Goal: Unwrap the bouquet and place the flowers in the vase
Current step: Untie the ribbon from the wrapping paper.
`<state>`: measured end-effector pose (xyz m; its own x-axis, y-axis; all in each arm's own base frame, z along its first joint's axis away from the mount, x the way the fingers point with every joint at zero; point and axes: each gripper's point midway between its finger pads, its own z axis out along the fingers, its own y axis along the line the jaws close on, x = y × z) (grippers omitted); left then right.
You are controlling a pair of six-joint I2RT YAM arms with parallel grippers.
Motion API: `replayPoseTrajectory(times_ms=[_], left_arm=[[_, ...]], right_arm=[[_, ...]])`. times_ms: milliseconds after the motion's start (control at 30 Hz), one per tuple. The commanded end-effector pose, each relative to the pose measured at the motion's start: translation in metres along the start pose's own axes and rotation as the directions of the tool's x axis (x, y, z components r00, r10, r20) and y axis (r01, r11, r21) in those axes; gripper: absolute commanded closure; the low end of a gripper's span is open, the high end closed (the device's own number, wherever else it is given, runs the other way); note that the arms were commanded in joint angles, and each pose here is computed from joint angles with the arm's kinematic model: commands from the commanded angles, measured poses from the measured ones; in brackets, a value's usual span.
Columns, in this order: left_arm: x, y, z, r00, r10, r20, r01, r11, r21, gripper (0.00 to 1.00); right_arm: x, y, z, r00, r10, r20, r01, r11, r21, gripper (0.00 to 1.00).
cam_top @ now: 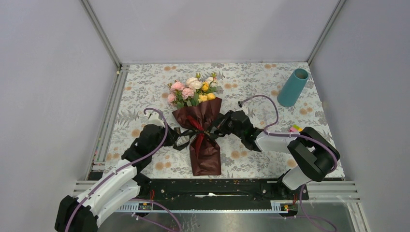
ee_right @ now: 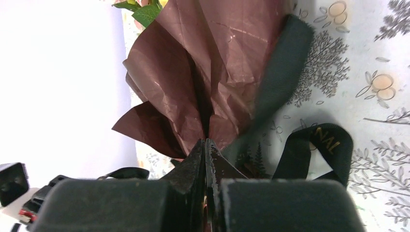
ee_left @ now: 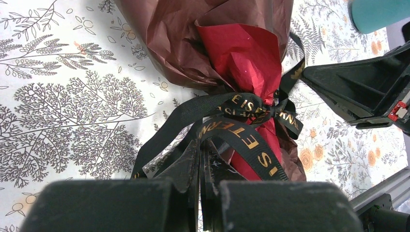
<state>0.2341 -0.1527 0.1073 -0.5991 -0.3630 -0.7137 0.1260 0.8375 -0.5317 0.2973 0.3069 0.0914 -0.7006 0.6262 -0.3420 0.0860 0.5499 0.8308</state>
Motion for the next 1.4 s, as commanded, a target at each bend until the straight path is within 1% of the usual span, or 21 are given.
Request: replayPoseTrajectory(times_ms=[0,133,200,300,400,433,533,600,667,733,900,1067,1200,1367], left_arm=[[-0.017,-0.012,-0.003,0.999,0.006,0.041,-0.007,0.999,0.035,1.00],[-0.018,-0.011,-0.003,0.999,0.006,0.042,-0.007,0.999,0.031,1.00],[-0.018,-0.011,-0.003,0.999,0.006,0.042,-0.007,0.999,0.031,1.00],[-0.017,-0.011,-0.004,0.999,0.007,0.039,-0.008,1.000,0.030,1.00],[-0.016,-0.010,-0.004,0.999,0.007,0.040,-0.008,1.000,0.030,1.00],[-0.016,-0.009,-0.004,0.999,0.006,0.039,-0.007,1.000,0.028,1.00],[-0.014,-0.009,-0.003,0.999,0.005,0.034,-0.006,1.000,0.031,1.00],[-0.013,-0.008,-0.002,0.999,0.002,0.032,-0.003,1.000,0.029,1.00],[-0.013,-0.008,-0.001,0.999,-0.003,0.034,0.002,1.000,0.030,1.00],[-0.014,-0.009,-0.001,0.999,-0.002,0.035,0.001,1.000,0.031,1.00],[-0.013,-0.008,-0.002,0.999,0.000,0.034,-0.001,1.000,0.031,1.00],[-0.014,-0.008,-0.002,0.999,0.000,0.036,-0.001,1.000,0.030,1.00],[-0.014,-0.008,-0.002,0.999,0.000,0.036,-0.001,1.000,0.030,1.00],[-0.013,-0.007,-0.002,0.999,0.002,0.034,-0.003,1.000,0.029,1.00]], right_arm=[[-0.022,0.013,0.000,0.985,-0.125,0.119,0.126,0.992,-0.002,1.00],[-0.026,0.001,0.004,0.965,-0.220,0.141,0.213,0.975,0.061,1.00],[-0.025,-0.005,0.006,0.959,-0.246,0.139,0.235,0.968,0.089,1.00],[-0.026,-0.008,-0.001,0.959,-0.246,0.142,0.234,0.967,0.095,1.00],[-0.022,-0.014,-0.012,0.969,-0.212,0.127,0.200,0.975,0.100,1.00],[-0.018,-0.015,-0.015,0.975,-0.193,0.114,0.183,0.979,0.091,0.95],[-0.005,-0.009,-0.019,0.992,-0.107,0.069,0.105,0.994,0.028,0.71],[0.003,-0.002,-0.019,0.997,-0.061,0.039,0.061,0.998,-0.010,0.59],[0.009,0.008,-0.017,1.000,-0.028,0.008,0.028,0.999,-0.045,0.51],[0.015,0.018,-0.015,1.000,-0.007,-0.018,0.005,0.997,-0.072,0.47],[0.027,0.030,-0.010,0.997,0.047,-0.059,-0.053,0.994,-0.096,0.45],[0.036,0.019,-0.005,0.994,0.076,-0.075,-0.080,0.995,-0.052,0.44],[0.042,0.015,-0.002,0.989,0.117,-0.092,-0.121,0.992,-0.044,0.44],[0.047,0.022,0.001,0.989,0.115,-0.097,-0.121,0.991,-0.053,0.39]])
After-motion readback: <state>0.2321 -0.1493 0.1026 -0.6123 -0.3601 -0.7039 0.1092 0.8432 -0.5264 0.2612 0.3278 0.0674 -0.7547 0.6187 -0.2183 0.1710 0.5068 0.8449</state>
